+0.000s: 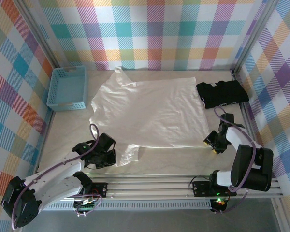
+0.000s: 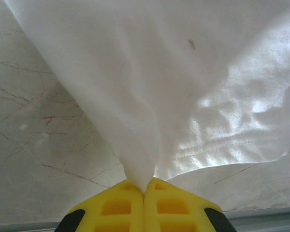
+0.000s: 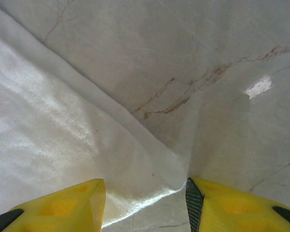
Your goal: Fold the inside-out t-shirt
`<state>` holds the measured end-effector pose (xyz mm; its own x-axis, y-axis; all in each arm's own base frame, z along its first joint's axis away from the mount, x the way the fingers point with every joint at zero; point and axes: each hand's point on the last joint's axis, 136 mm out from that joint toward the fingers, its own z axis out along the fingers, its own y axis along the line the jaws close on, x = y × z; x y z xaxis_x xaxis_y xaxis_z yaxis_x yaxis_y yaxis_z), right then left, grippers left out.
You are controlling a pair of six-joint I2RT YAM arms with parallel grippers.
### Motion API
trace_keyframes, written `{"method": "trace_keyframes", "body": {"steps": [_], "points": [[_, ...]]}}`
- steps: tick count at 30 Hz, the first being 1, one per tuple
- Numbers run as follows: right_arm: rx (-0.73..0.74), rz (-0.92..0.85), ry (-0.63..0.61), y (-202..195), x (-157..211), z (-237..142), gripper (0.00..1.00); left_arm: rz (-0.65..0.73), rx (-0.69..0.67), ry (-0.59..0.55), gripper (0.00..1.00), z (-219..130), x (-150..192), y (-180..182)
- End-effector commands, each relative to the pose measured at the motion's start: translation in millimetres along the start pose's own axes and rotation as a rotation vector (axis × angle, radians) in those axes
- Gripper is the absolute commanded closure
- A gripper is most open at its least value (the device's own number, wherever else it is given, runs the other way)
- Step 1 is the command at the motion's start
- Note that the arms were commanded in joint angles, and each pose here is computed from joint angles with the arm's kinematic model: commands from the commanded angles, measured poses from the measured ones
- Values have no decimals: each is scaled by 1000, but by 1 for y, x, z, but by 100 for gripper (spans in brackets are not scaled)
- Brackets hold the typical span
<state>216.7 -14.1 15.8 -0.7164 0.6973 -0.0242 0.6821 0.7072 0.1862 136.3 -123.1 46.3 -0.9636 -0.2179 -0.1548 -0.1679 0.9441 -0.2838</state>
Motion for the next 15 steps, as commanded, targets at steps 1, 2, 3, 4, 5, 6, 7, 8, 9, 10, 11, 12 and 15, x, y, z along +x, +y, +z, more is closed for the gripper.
{"method": "trace_keyframes", "body": {"steps": [1, 2, 3, 4, 5, 6, 7, 8, 9, 10, 11, 12, 15], "points": [[-12, 24, 2, 2, -2, 2, 56, 10, 28, -12, 100, -6, -5, -7], [-14, 27, 0, 3, -3, 2, 57, 10, 31, -14, 100, -7, -5, -7], [-13, 29, -2, 2, -4, 1, 57, 9, 32, -17, 100, -7, -5, -7], [-14, 30, -2, 2, -5, 1, 58, 10, 34, -20, 100, -8, -5, -7], [-13, 34, -1, 2, -5, 1, 59, 9, 34, -19, 100, -8, -5, -7], [-12, 40, -1, 1, -6, 1, 59, 10, 38, -20, 100, -8, -5, -7], [-16, 40, 0, 1, -6, 0, 60, 10, 40, -23, 100, -9, -5, -8], [-19, 39, 0, 1, -7, 0, 60, 9, 42, -25, 100, -9, -6, -8], [-20, 38, -1, 2, -8, 0, 60, 9, 42, -25, 100, -9, -6, -8], [-26, 35, -5, 3, -10, -1, 61, 10, 43, -25, 100, -9, -6, -8], [-28, 34, -7, 5, -12, -2, 62, 10, 46, -25, 100, -10, -6, -9], [-33, 30, -6, 6, -13, -1, 63, 11, 46, -25, 100, -10, -6, -9], [-43, 19, 6, 10, -15, 0, 69, 10, 49, -27, 100, -10, -7, -9]]}}
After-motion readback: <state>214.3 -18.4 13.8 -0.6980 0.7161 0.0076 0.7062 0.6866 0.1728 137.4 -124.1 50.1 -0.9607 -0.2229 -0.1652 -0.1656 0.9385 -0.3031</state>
